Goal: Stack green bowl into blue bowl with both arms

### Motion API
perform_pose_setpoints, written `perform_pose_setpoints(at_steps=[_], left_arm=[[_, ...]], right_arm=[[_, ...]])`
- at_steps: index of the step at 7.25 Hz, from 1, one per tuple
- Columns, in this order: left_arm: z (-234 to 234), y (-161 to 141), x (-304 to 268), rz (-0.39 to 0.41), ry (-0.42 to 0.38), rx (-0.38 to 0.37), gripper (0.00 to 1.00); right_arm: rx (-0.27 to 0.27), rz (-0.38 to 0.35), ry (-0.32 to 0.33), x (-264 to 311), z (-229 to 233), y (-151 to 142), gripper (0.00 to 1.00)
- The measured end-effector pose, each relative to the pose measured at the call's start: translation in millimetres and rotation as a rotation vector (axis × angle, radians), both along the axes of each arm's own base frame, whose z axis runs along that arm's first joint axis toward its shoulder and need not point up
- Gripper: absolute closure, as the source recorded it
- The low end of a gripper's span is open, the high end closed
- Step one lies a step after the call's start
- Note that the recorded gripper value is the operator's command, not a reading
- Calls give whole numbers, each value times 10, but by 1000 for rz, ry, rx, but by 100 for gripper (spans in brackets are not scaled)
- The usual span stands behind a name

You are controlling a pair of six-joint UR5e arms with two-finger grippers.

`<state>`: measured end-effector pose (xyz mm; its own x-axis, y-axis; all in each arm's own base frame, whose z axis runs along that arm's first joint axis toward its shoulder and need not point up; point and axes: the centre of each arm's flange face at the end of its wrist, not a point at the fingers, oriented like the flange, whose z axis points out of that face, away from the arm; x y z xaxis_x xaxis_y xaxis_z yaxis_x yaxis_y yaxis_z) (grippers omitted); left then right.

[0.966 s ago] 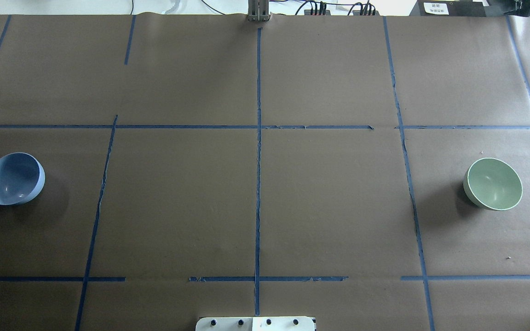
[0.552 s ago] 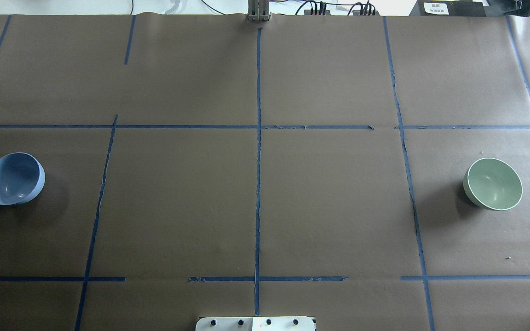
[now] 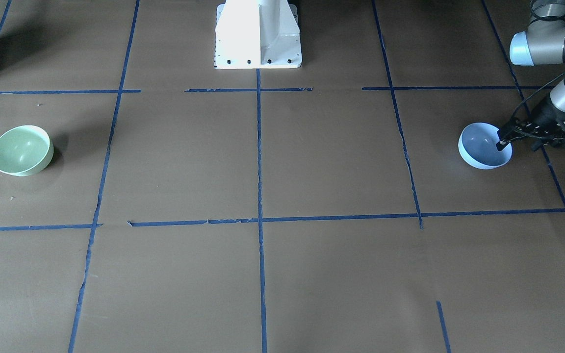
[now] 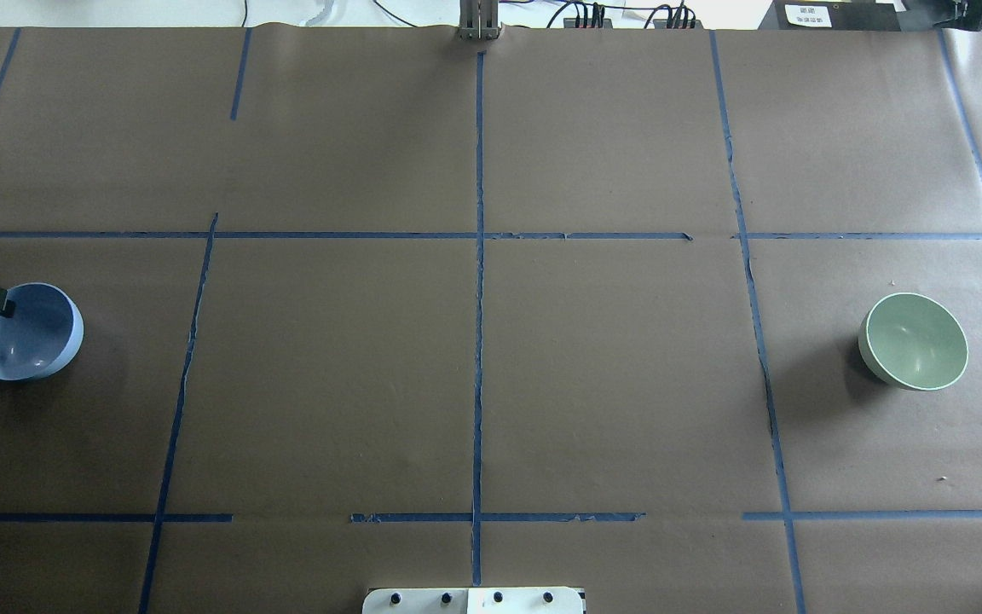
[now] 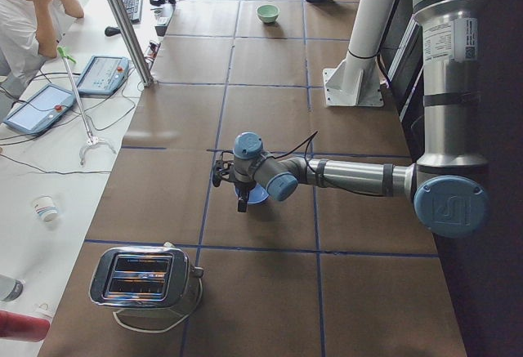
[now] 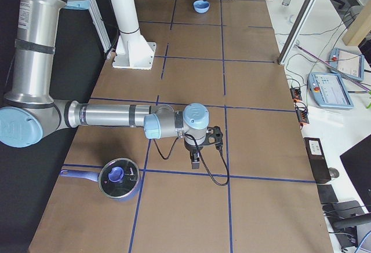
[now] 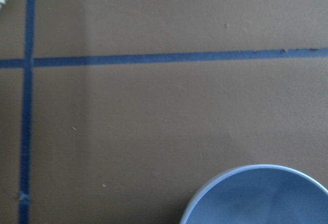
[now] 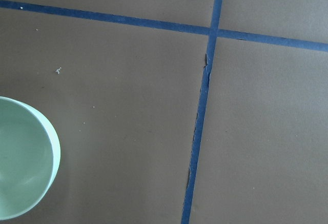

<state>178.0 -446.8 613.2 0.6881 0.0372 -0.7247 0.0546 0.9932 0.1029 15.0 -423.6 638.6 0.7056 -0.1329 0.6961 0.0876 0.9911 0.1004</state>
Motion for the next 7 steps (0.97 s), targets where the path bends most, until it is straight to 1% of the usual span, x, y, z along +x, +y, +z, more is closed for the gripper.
perform_pose_setpoints(at_steps=[1, 2, 4, 6, 7], left_arm=[[34, 29, 84, 1, -3, -5, 77], [56, 41, 112, 1, -5, -10, 90], [68, 46, 120, 0, -5, -14, 100], [-72, 50, 133, 9, 19, -8, 100], [-292, 38, 161, 9, 45, -15, 100]], right_arm=[[-1, 0, 1, 0, 6, 3, 0], [-2, -1, 1, 1, 14, 7, 0], [-3, -1, 2, 2, 19, 12, 0], [-3, -1, 2, 2, 17, 11, 0], [-3, -1, 2, 2, 18, 11, 0]])
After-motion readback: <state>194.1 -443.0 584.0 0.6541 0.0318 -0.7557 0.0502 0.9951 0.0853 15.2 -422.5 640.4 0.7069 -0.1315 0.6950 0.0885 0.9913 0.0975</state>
